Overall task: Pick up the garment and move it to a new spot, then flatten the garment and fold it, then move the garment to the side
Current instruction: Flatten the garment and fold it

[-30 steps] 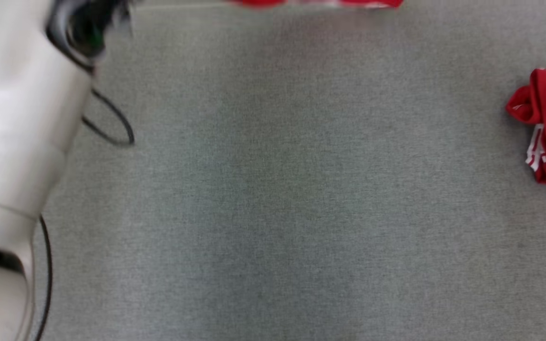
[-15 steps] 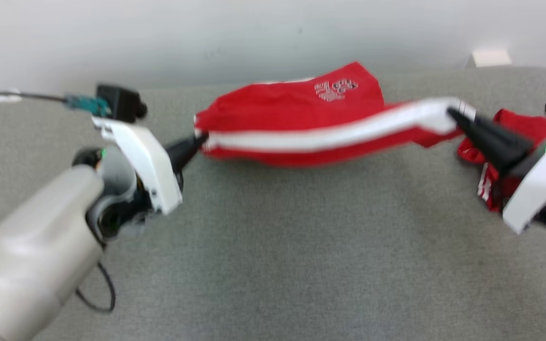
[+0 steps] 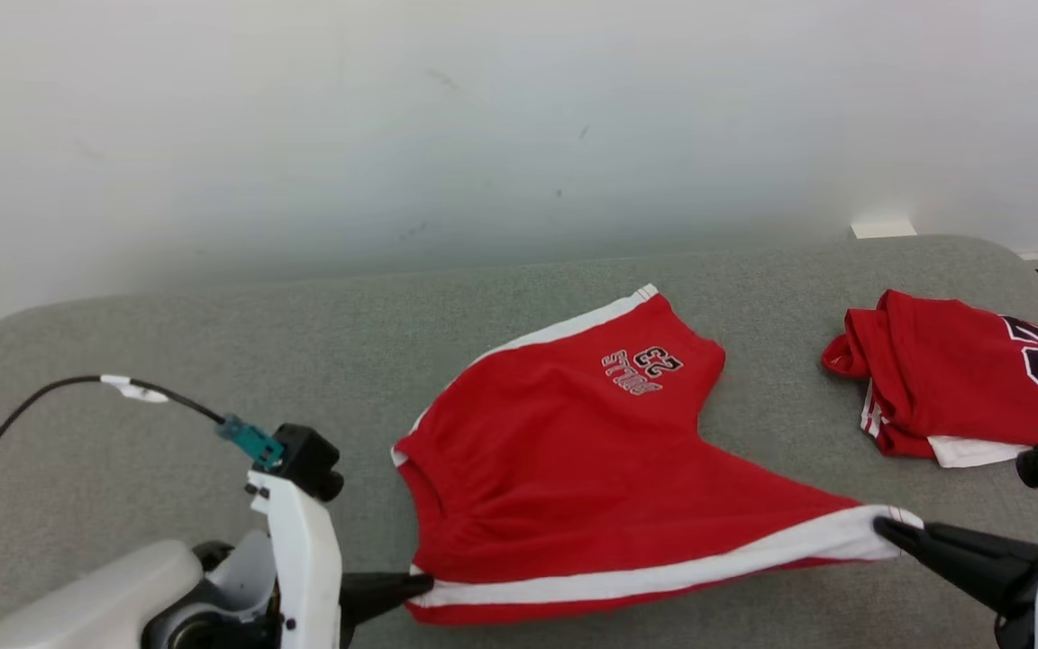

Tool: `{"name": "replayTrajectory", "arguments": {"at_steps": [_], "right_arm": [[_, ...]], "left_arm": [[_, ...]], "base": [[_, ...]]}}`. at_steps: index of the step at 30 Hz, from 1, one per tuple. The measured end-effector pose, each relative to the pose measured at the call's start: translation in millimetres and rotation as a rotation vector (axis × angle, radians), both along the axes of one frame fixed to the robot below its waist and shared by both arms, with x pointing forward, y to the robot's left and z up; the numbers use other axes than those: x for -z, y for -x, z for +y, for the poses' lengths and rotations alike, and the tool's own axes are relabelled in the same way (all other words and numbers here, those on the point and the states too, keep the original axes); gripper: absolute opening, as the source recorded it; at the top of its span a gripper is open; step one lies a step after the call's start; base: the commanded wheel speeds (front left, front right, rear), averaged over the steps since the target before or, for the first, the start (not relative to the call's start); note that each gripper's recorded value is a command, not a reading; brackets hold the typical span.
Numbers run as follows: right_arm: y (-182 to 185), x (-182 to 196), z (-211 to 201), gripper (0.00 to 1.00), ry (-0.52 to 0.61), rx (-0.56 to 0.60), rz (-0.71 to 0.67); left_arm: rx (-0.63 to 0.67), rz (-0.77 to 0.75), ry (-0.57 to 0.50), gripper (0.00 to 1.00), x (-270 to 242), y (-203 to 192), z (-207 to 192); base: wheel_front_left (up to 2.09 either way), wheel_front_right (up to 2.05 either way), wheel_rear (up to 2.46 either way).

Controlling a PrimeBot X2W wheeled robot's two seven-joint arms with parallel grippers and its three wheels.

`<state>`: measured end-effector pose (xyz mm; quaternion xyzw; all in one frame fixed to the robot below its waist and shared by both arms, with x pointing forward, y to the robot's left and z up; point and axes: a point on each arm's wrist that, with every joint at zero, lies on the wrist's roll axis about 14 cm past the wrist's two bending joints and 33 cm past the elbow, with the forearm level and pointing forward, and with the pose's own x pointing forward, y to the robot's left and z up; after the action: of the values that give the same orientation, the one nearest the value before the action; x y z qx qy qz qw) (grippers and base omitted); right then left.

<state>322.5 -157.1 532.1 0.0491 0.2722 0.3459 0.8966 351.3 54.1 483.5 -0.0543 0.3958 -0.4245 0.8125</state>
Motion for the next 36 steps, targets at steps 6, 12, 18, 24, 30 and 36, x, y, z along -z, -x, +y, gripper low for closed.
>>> {"name": "replayTrajectory", "arguments": {"at_steps": [6,12,18,24,30,36], "right_arm": [[14.5,2.6,-10.0,0.0,0.013,-0.001,0.045],[-3.9,1.8,-15.3,0.0,-0.001,0.026,0.057],[-48.6,-1.1,-14.7,0.0,0.04,0.015,0.059],[-114.1,-0.2,2.6,0.0,0.069,-0.021,0.073],[-175.6,27.6,17.2,0.0,0.102,-0.032,0.122],[-220.4,64.7,26.6,0.0,0.109,-0.014,0.179]], "left_arm": [[-0.005,0.072,0.041,0.0,-13.5,19.8,2.8],[-0.059,0.099,0.077,0.0,-18.5,8.4,13.1],[-0.072,0.147,0.129,0.0,-27.8,-19.3,8.5],[-0.081,0.224,0.14,0.0,-28.4,-63.8,4.0],[-0.113,0.32,0.102,0.0,0.3,-104.9,6.9],[-0.164,0.445,0.086,0.0,31.5,-128.6,16.9]], "base": [[0.0,0.0,0.0],[0.0,0.0,0.0],[0.0,0.0,0.0],[0.0,0.0,0.0],[0.0,0.0,0.0],[0.0,0.0,0.0]]}}
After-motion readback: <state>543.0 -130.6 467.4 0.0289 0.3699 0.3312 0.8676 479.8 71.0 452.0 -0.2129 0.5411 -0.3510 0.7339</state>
